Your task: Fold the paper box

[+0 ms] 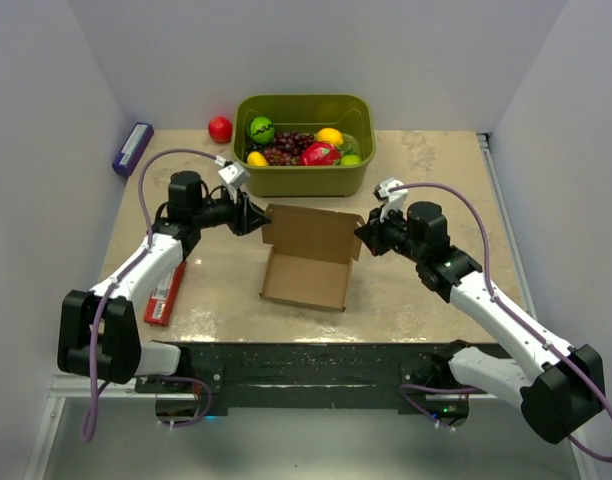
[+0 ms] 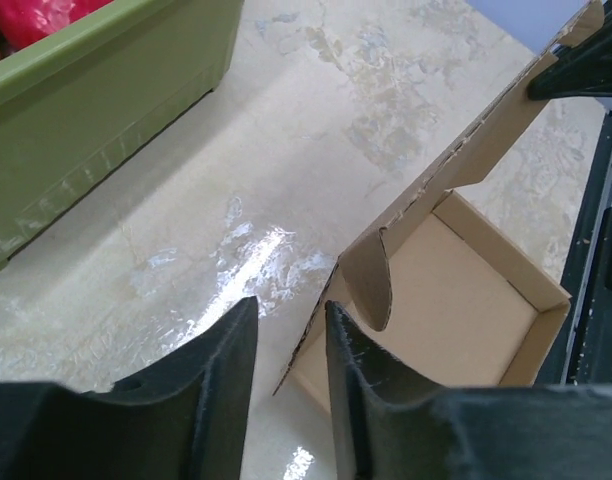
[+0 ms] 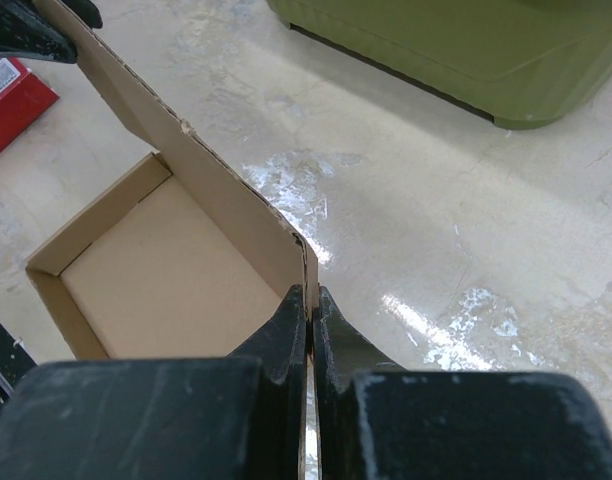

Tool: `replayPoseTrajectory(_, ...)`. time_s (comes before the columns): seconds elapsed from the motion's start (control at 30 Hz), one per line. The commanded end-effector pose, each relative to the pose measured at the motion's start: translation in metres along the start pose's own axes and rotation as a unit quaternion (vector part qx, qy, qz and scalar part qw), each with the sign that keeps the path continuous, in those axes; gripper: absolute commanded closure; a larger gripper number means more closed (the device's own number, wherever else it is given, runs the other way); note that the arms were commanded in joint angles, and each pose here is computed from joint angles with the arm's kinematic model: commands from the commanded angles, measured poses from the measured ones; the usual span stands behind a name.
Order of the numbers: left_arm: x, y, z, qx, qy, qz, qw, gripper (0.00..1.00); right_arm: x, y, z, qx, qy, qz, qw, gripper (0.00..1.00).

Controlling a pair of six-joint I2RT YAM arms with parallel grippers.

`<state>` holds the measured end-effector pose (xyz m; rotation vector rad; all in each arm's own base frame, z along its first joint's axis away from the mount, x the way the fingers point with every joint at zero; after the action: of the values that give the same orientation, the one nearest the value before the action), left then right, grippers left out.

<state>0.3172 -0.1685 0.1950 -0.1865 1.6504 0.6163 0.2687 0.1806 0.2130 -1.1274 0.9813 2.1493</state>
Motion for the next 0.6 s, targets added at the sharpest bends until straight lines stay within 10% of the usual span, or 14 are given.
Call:
replayPoseTrajectory(0.0,-0.015,-0.003,-0.003,0.018,-0.012,-0.026,0.999,0.7,-0.018,0.002,0.006,-0.01,0.014,-0.026,1.0,1.0)
replayPoseTrajectory(0.57,-0.007,-0.028,-0.007,-0.088,-0.011,0.039,0.995,1.0,-0.027,-0.011,-0.006,0.101,-0.017,-0.074,0.992,1.0)
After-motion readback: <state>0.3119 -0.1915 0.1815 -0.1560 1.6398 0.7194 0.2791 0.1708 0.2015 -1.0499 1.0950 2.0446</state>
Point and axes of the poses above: each gripper's point midway between its finger pads, its own y axis back along the fingers, its own z axis along the line the jaws close on, x = y × z, the point moved 3 cm from there along y, back along the fingers, and after that the axes turned 14 degrees about -y, right-handed, at the moved point
